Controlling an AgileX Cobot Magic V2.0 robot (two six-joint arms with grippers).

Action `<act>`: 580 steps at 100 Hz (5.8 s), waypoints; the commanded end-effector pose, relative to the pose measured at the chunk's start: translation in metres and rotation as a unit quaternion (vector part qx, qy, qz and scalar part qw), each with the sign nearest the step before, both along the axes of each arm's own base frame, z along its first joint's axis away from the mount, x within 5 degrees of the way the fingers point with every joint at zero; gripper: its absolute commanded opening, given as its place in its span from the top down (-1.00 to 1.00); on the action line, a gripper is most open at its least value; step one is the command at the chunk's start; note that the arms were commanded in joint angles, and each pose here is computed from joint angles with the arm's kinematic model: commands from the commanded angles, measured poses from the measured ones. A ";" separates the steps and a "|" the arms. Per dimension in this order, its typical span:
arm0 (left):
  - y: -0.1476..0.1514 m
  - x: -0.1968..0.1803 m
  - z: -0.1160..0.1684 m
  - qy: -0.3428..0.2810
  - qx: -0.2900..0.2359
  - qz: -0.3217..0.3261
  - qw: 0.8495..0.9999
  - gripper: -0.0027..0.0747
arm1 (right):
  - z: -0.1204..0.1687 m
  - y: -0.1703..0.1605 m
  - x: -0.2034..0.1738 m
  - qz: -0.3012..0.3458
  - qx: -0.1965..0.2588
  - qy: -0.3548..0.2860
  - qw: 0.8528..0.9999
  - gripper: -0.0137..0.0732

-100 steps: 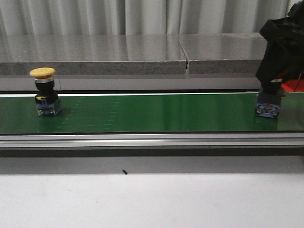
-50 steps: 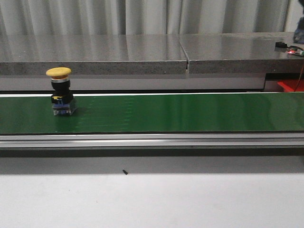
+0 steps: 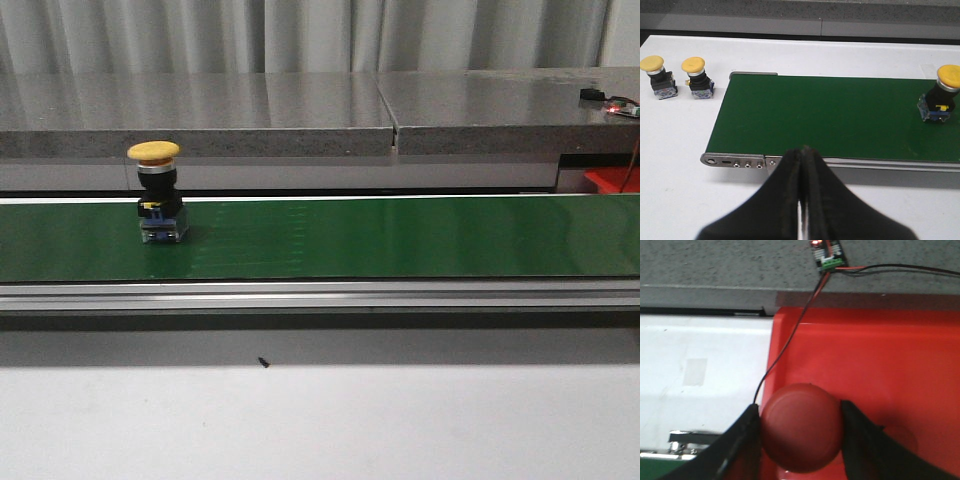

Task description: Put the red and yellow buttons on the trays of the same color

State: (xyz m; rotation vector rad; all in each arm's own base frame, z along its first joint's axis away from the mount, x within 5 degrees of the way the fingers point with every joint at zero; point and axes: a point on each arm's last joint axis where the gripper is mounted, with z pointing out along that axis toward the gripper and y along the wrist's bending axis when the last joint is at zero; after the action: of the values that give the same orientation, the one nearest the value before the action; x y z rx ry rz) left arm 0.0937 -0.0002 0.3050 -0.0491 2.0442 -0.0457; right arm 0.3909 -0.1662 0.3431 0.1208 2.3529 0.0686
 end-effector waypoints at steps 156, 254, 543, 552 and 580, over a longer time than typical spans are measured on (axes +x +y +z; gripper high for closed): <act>-0.001 0.003 0.014 -0.043 -0.005 -0.001 0.999 0.98 | -0.088 -0.066 0.066 -0.050 0.042 0.001 0.998 -0.70; -0.001 0.003 0.014 -0.043 -0.005 -0.001 0.999 0.98 | 0.073 0.052 -0.017 0.047 -0.047 -0.071 0.995 -0.69; -0.001 0.003 0.014 -0.043 -0.005 -0.001 0.999 0.98 | -0.061 0.267 -0.042 0.277 -0.003 0.030 0.960 0.11; -0.001 0.003 0.014 -0.043 -0.005 -0.001 0.999 0.98 | -0.049 0.266 -0.044 0.280 -0.004 0.022 0.960 0.11; -0.001 0.003 0.014 -0.043 -0.005 -0.001 0.999 0.98 | 0.009 0.222 -0.071 0.226 -0.011 -0.028 0.974 0.11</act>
State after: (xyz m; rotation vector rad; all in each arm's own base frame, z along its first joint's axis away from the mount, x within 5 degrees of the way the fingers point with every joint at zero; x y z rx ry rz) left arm 0.0936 -0.0002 0.3048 -0.0490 2.0463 -0.0459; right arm 0.3337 0.0759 0.3093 -0.5024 2.4020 0.3040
